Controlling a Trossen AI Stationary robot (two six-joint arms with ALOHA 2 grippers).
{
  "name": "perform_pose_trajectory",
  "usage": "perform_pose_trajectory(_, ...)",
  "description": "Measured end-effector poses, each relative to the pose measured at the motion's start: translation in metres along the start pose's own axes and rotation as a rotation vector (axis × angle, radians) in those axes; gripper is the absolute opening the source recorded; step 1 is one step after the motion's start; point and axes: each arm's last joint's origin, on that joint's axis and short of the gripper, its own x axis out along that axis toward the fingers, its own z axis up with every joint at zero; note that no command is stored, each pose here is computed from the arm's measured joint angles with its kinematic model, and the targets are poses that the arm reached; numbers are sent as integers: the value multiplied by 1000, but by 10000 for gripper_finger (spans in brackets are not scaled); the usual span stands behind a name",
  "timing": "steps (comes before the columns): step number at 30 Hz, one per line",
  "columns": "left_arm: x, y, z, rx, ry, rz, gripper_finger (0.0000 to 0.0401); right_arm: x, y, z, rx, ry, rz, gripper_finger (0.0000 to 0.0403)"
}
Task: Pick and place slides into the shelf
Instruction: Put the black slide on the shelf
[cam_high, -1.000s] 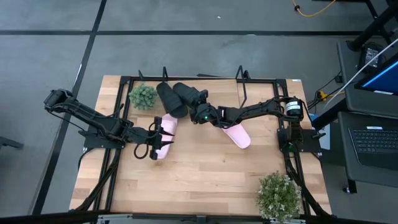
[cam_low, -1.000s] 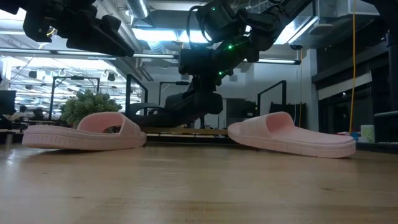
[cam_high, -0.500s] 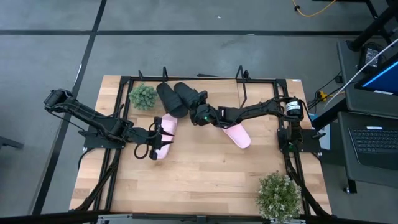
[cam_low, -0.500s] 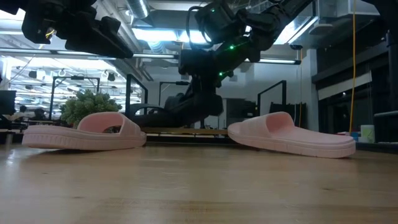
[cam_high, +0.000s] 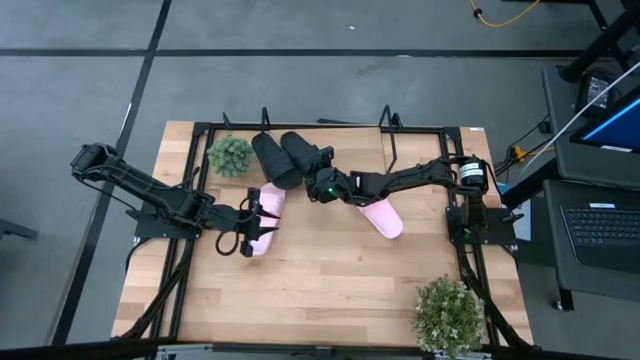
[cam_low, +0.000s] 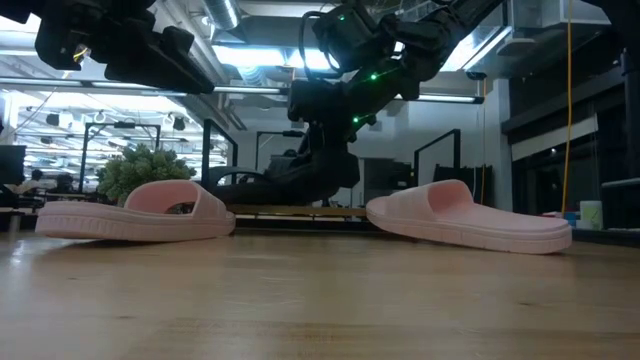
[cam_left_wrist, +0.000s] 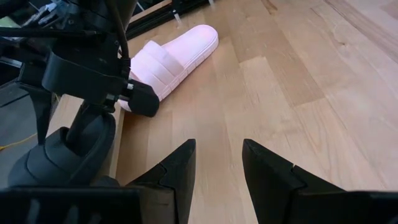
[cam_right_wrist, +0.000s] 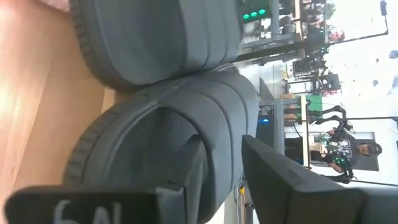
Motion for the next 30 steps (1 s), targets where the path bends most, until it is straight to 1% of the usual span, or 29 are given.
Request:
perform_pose_trajectory(8, 0, 0, 0, 0, 0, 0, 124, 0, 5, -4, -40, 33, 39, 146)
perform_pose_trajectory(11, 0, 0, 0, 0, 0, 0, 124, 1, 3, -6, -43, 51, 27, 156)
perform_pose_trajectory(14, 0, 0, 0, -2, 0, 0, 124, 5, 0, -13, -72, 120, -2, 163)
perform_pose_trajectory(18, 0, 0, 0, -38, 0, 0, 124, 11, -5, -21, -68, 168, -14, 165)
perform_pose_trajectory(24, 0, 0, 0, -48, 2, -1, 124, 12, -5, -21, -9, 131, 17, 165)
perform_pose_trajectory(30, 0, 0, 0, -48, 3, -1, 124, 7, 0, -15, -14, 90, 45, 165)
